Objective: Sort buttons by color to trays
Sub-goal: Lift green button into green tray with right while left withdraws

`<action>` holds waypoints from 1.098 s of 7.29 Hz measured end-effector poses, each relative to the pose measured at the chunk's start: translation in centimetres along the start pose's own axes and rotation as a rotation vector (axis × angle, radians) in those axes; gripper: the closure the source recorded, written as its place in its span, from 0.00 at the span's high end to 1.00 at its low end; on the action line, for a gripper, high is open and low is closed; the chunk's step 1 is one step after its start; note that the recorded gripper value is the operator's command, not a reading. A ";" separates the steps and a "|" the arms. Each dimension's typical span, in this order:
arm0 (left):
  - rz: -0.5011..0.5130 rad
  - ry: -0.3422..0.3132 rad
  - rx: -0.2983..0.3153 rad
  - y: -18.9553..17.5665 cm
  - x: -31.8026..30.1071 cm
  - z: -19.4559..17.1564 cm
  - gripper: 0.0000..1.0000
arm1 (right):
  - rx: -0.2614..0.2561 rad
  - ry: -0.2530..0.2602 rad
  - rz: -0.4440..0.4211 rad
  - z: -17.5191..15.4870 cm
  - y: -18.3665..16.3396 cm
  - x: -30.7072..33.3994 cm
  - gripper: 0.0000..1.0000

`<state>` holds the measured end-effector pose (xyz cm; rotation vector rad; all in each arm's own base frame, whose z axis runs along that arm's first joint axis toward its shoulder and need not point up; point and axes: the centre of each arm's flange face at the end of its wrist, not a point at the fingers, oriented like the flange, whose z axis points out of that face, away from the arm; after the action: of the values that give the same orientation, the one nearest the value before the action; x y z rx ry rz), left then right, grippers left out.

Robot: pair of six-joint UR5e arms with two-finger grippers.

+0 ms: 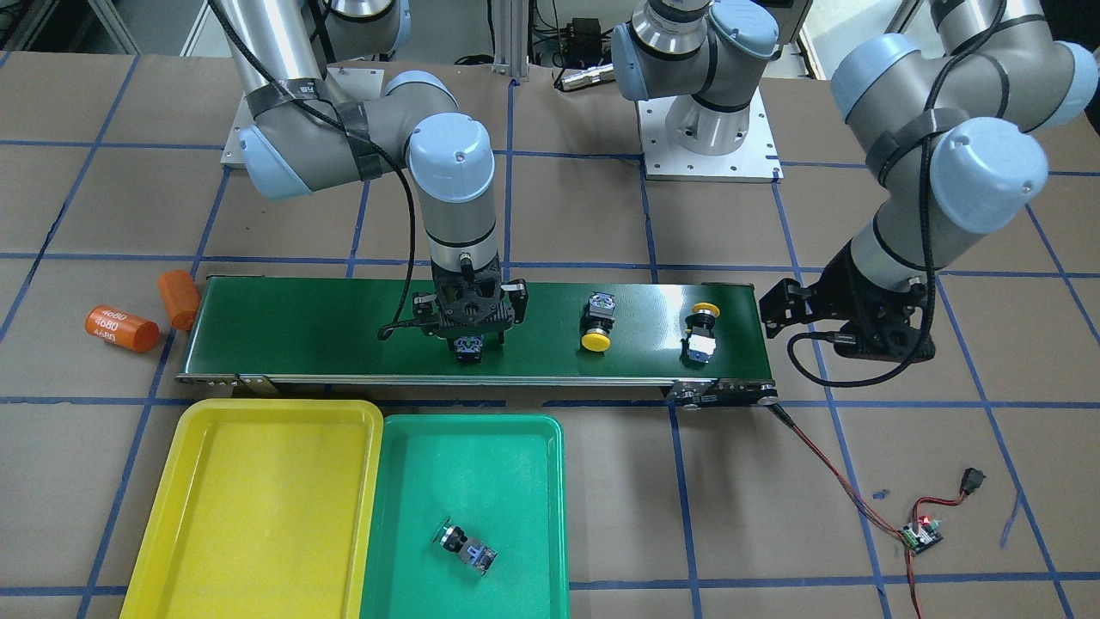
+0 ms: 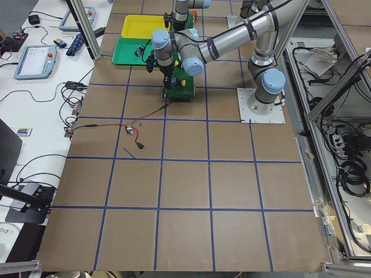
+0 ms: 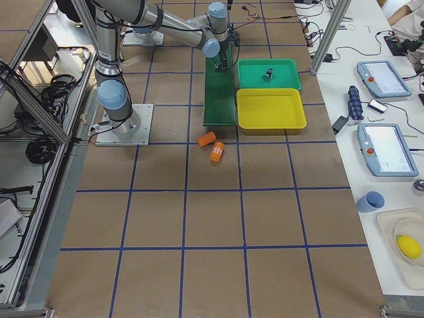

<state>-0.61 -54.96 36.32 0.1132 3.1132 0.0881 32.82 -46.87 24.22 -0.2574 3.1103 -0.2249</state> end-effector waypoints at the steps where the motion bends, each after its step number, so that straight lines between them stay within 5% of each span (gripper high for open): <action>1: -0.003 -0.046 -0.003 0.4 -0.8 -3.2 1.00 | -0.003 0.017 -0.008 0.1 0.2 0.1 0.00; 5: -0.032 -0.145 0.029 5.2 -0.6 -11.7 1.00 | 0.094 0.055 -0.084 -3.2 -4.3 1.0 0.00; 8: -0.133 -0.122 0.039 6.8 0.2 -12.7 1.00 | 0.148 0.072 -0.108 -6.3 -9.1 2.9 0.00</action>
<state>-0.71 -48.89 49.35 -0.0844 2.9908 0.0163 31.32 -55.36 31.75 -0.4229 3.1325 -0.4746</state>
